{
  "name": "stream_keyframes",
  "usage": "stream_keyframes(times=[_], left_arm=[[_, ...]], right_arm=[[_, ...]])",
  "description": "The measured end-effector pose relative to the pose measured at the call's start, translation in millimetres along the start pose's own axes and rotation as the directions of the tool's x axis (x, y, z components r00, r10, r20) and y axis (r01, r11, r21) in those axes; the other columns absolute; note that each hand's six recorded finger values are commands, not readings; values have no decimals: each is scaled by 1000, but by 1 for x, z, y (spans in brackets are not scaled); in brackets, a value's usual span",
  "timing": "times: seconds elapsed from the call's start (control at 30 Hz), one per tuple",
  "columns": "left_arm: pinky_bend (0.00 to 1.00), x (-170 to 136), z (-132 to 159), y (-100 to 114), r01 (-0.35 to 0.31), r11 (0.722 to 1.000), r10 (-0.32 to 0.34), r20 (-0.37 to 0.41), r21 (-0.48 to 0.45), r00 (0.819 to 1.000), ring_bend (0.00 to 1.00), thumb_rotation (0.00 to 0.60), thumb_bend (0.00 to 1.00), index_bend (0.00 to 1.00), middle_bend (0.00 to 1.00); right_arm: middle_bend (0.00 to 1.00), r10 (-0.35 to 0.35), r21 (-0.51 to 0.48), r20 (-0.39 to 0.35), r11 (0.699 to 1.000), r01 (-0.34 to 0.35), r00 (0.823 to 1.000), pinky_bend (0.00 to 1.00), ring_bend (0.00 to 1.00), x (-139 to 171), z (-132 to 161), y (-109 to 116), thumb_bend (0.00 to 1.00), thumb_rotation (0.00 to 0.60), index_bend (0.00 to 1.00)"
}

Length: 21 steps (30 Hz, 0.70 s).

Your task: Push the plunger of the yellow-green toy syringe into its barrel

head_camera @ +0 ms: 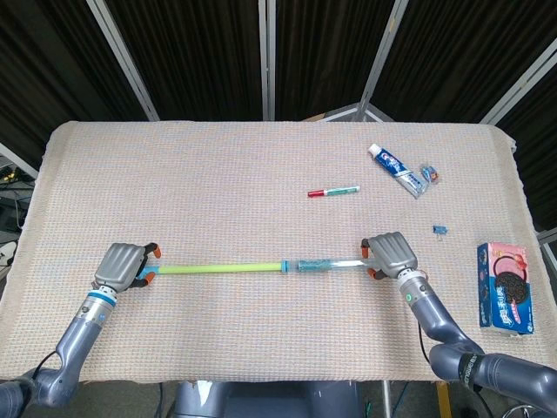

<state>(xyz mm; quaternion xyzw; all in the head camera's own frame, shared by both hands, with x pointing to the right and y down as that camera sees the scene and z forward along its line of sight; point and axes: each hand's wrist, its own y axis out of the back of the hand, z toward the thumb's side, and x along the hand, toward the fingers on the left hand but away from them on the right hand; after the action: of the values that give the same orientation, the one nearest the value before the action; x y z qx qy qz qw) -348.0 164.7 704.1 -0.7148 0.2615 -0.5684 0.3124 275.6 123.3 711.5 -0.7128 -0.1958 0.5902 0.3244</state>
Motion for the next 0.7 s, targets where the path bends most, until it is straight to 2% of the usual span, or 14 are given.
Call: stream_keyframes(times=[0.17,0.7], left_arm=[[965,2,-1,-8,28,1000,-28,-9,-3,1000,800,600,355,430,809],[965,9,-8,-24,62,998,-63,-46,-16,997,800,600,360,454,809]], right_arm=[[1000,3,5,2,1000,-3,1000,1000,1000,0,-1,-1,364,600,654],[1000,2,10,-1,1000,-2,1000,1000,1000,1,1,-2,365,600,655]])
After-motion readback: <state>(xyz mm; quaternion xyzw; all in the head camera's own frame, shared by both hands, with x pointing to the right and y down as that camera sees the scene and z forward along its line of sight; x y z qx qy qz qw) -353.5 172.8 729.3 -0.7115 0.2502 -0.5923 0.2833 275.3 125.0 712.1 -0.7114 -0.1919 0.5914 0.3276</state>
